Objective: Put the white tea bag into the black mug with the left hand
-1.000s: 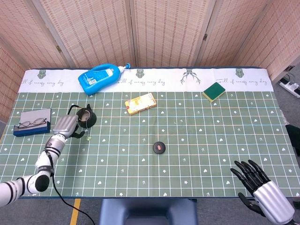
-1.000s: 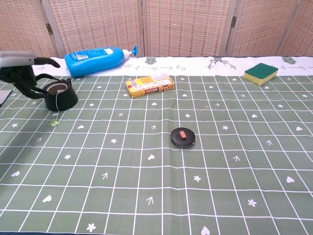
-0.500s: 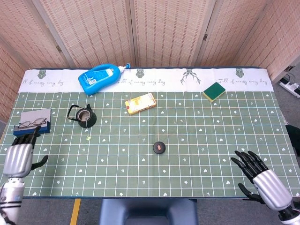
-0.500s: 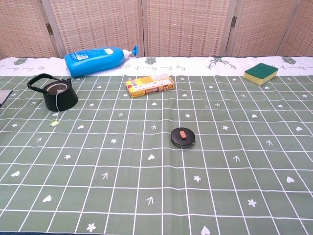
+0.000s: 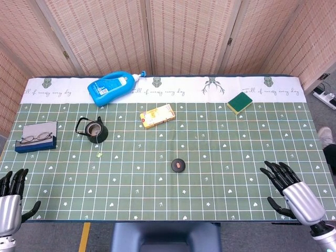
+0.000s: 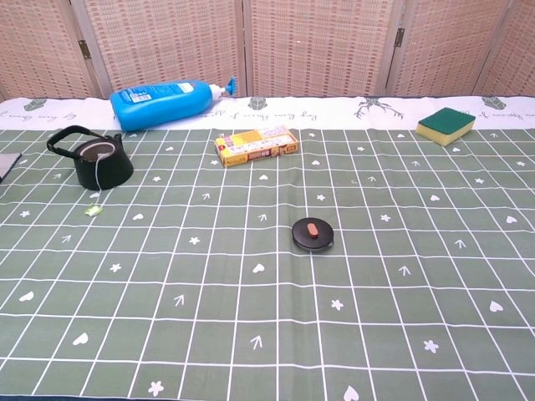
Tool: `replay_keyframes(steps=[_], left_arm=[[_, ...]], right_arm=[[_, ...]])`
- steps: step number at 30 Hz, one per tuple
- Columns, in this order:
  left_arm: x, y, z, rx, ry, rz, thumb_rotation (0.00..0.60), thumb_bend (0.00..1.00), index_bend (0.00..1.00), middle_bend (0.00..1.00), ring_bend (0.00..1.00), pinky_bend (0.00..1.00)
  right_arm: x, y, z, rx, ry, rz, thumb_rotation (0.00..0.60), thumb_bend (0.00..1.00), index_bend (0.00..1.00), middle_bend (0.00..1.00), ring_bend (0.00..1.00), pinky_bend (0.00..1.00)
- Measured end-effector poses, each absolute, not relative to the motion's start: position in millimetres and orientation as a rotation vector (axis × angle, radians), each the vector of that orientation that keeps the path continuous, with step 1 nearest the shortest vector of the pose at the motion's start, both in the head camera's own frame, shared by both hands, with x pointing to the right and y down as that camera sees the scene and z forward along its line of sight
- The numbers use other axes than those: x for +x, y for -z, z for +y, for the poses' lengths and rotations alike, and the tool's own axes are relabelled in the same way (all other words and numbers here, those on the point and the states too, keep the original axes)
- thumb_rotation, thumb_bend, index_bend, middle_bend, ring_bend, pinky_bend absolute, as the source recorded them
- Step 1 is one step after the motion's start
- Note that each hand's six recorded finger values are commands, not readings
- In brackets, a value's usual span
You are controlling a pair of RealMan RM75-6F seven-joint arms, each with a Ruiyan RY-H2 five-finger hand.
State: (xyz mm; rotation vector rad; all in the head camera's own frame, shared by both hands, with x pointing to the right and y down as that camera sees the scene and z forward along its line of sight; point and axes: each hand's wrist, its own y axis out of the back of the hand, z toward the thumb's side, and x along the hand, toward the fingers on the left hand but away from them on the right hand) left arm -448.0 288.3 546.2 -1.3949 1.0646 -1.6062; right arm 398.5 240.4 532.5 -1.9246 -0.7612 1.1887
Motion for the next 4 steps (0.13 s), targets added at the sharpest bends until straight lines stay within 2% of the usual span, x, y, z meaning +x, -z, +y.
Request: replay_keyframes(steps=[4], left_arm=[[-451.5,-546.7,285.9,-1.415,1.614,1.046,0.6,0.26,0.0,0.12,0.04,0.14]], right_arm=[[395.0,-534.4,242.7,-1.915,-1.194,-0.75,0.6,0.42,0.0,0.0,0.0,0.0]])
